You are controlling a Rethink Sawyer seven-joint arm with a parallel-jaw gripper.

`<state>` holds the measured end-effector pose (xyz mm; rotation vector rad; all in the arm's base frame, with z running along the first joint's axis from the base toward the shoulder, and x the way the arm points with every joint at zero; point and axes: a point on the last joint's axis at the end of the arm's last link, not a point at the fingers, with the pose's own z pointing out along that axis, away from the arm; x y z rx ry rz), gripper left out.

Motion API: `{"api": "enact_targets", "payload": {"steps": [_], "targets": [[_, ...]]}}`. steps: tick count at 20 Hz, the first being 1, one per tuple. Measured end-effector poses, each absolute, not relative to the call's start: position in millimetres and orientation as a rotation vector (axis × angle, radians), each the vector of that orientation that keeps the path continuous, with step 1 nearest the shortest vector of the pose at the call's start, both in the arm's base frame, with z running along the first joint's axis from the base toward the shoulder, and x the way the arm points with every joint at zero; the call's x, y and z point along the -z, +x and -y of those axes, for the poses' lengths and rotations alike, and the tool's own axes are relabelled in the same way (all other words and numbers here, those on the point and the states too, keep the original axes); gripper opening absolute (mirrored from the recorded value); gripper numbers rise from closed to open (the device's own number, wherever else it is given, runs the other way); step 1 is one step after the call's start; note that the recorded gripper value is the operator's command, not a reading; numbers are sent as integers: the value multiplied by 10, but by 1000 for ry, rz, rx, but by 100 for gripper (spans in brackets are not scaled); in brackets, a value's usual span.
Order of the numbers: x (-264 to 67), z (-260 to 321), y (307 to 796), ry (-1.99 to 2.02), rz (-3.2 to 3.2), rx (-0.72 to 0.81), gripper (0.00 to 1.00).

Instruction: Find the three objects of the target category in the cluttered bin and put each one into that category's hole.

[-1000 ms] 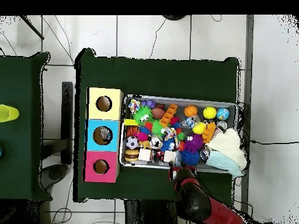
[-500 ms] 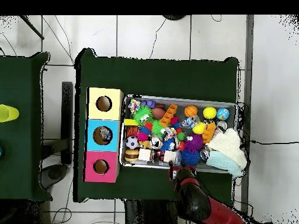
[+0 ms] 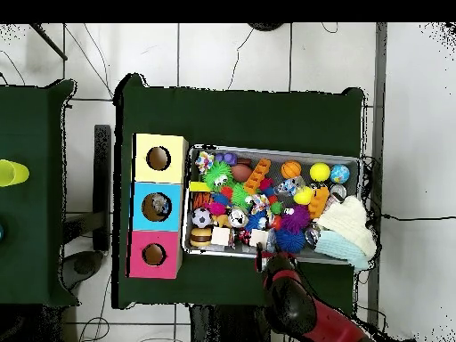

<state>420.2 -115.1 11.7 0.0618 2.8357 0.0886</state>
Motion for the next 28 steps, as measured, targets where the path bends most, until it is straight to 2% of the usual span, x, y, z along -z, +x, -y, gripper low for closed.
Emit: {"api": "enact_targets", "payload": {"steps": [19, 20, 28], "targets": [[-108, 1108, 4235, 42, -2807, -43, 100], [-109, 1105, 4238, 40, -2805, -40, 0], [-116, 1203, 4302, 49, -2759, 29, 0]]}}
